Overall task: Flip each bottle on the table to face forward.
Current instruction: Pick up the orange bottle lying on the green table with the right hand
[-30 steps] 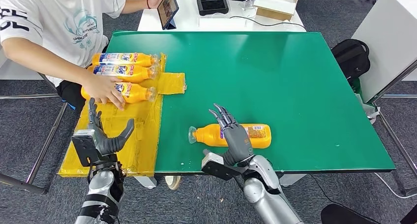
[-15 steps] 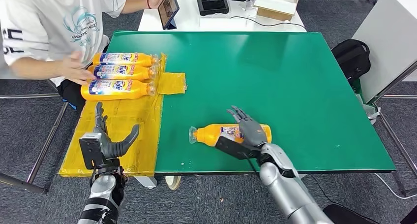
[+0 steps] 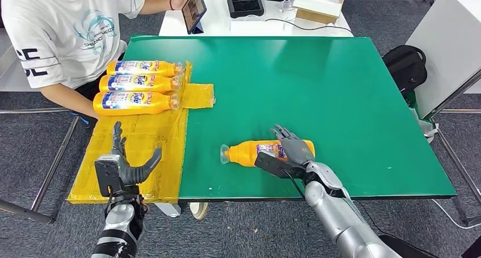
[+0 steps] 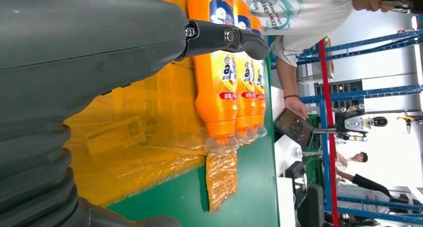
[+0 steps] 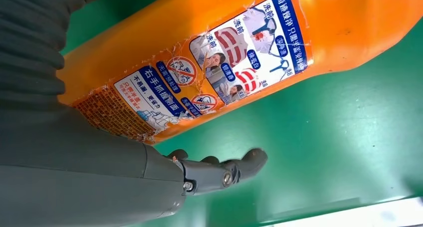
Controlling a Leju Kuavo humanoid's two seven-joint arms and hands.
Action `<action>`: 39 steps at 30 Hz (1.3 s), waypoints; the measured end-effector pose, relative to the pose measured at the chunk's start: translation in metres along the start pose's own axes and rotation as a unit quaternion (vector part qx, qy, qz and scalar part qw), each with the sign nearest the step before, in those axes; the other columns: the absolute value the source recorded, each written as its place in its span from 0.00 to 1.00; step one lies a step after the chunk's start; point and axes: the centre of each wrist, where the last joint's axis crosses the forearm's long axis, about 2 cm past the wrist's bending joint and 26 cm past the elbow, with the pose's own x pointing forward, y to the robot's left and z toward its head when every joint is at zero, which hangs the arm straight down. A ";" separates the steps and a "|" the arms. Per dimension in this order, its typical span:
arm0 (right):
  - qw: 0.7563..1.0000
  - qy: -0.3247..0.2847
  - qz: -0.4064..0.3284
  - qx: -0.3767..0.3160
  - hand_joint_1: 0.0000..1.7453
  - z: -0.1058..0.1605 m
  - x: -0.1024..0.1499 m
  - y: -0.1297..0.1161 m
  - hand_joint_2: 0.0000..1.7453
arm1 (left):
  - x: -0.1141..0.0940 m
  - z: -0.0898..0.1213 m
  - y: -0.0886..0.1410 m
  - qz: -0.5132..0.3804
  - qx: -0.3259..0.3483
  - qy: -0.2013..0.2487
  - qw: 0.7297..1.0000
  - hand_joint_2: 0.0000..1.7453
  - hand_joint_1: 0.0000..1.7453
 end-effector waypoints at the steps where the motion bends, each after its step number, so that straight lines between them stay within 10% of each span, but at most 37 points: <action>1: 1.000 0.002 0.000 0.003 0.00 -0.001 -0.001 -0.001 1.00 | 0.000 0.000 0.000 0.000 0.000 0.002 1.000 1.00 0.00; 26: 0.992 0.049 0.051 0.103 0.00 -0.036 -0.003 -0.038 1.00 | -0.009 0.000 0.001 0.031 0.014 0.044 0.998 1.00 0.00; 27: 0.991 0.052 0.054 0.109 0.04 -0.037 -0.004 -0.039 1.00 | -0.009 0.000 0.001 0.034 0.015 0.046 0.998 1.00 0.00; 31: 0.986 0.065 0.068 0.135 0.88 -0.039 -0.010 -0.045 1.00 | -0.012 -0.001 0.000 0.042 0.017 0.056 0.997 1.00 0.00; 39: 0.982 0.069 0.071 0.160 1.00 -0.042 -0.015 -0.049 1.00 | -0.015 -0.005 -0.003 0.050 0.015 0.067 0.996 1.00 0.00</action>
